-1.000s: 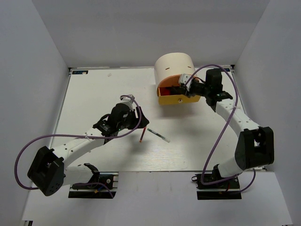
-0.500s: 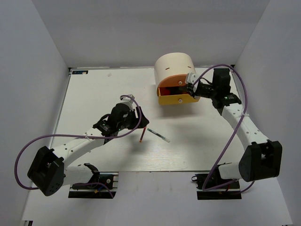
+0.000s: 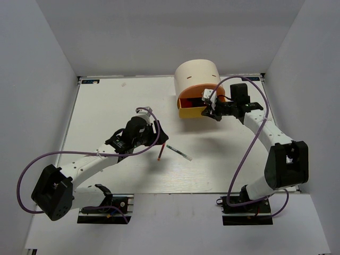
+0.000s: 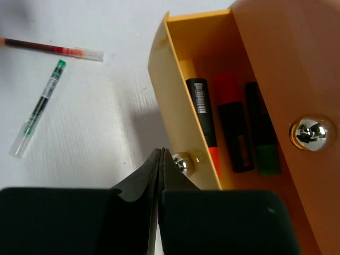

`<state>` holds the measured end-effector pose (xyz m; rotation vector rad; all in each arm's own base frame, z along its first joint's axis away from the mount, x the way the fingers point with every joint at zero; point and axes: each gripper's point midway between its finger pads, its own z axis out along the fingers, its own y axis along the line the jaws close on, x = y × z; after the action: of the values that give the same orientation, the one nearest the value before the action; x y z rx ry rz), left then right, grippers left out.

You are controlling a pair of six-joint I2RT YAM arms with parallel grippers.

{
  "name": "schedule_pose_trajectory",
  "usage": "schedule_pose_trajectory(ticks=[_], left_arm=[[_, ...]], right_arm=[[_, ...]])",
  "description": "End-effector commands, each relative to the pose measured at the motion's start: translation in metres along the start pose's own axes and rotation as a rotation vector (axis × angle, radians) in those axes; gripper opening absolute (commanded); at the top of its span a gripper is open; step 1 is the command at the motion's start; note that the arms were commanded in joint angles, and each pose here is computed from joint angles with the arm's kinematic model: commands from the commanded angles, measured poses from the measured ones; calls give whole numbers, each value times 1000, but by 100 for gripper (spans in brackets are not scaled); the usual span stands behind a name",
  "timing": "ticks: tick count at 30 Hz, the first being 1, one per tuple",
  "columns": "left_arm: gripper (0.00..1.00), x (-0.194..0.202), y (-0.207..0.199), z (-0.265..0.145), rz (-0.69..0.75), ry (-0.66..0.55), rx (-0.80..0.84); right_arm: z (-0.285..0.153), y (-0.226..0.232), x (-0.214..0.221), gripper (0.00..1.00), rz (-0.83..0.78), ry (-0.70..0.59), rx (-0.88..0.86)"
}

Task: Sort the stationery into containers
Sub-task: Close the drawer in the storage box.

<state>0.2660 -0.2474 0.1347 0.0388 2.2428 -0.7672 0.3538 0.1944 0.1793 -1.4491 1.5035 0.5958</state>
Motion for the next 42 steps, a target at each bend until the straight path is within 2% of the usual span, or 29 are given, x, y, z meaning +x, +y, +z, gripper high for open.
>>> schedule_pose_trajectory(ticks=[1, 10, 42], left_arm=[[77, -7, -8, -1, 10, -25, 26], [77, -8, -9, 0, 10, -25, 26], [77, -9, -8, -1, 10, -23, 14]], right_arm=[[2, -18, -3, 0, -17, 16, 68], [9, -45, 8, 0, -35, 65, 204], [30, -97, -1, 0, -85, 83, 364]])
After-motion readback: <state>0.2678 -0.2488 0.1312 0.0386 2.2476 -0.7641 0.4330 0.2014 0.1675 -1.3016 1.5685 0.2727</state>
